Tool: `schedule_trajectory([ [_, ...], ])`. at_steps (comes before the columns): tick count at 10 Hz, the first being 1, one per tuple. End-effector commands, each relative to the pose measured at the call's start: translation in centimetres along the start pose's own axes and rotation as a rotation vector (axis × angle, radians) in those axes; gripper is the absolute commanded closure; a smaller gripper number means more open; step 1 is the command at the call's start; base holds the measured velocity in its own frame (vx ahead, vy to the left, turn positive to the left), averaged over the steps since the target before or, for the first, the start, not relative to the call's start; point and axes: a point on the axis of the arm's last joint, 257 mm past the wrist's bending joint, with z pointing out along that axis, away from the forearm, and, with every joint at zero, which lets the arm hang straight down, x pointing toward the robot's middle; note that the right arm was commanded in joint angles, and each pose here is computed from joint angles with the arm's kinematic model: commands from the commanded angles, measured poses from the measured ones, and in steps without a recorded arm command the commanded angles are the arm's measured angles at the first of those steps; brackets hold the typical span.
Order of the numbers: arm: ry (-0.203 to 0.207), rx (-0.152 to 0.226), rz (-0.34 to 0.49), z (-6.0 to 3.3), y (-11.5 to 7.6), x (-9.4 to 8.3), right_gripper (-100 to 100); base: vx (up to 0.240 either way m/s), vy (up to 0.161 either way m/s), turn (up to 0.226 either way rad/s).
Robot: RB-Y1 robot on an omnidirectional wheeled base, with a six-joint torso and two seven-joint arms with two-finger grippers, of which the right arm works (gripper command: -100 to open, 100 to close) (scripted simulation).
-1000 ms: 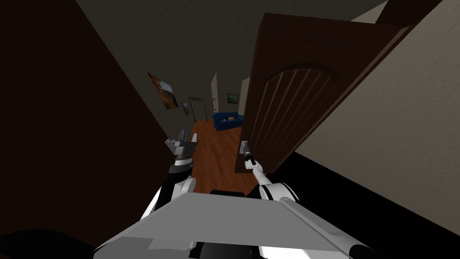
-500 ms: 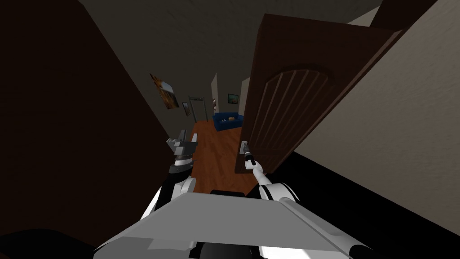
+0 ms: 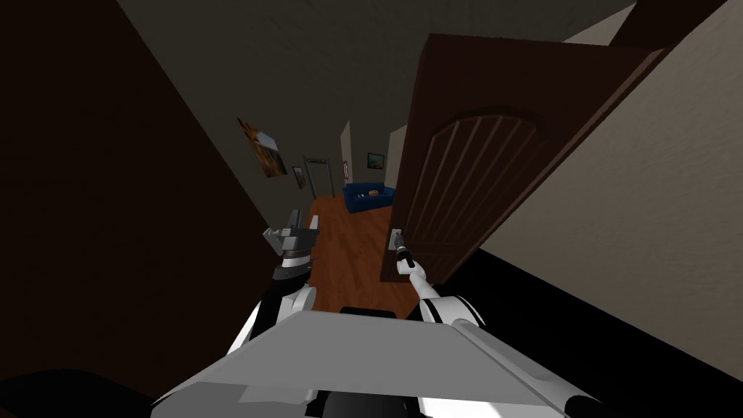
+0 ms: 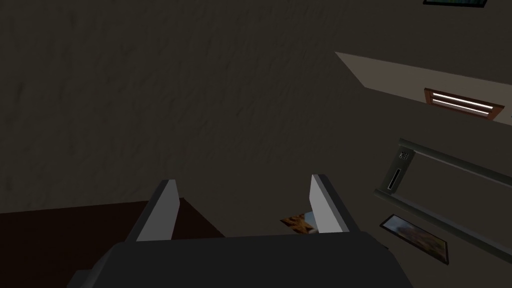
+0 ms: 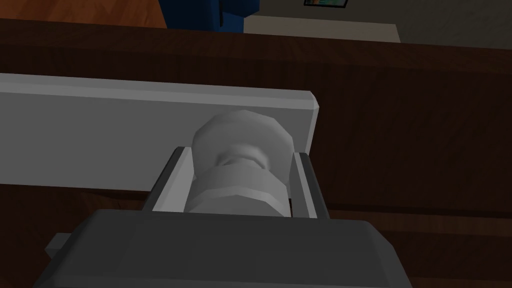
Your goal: Push the door open
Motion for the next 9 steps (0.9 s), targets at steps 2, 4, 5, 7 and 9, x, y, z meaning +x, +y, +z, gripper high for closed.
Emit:
schedule_trajectory([
  [2, -0.036, -0.017, -0.006, 0.20, 0.8, -2.1, 100, 0.210, 0.071, -0.030],
  [4, -0.061, -0.016, -0.006, 0.09, 0.8, -3.5, 100, 0.192, 0.126, -0.074],
  [5, -0.075, -0.015, -0.005, 0.02, 0.8, -4.3, 100, 0.176, 0.092, -0.061],
  [7, -0.089, -0.015, -0.005, -0.06, 0.8, -5.1, 100, 0.143, 0.079, -0.026],
  [9, -0.125, -0.014, -0.004, -0.31, 0.8, -7.1, 100, 0.174, 0.088, -0.067],
])
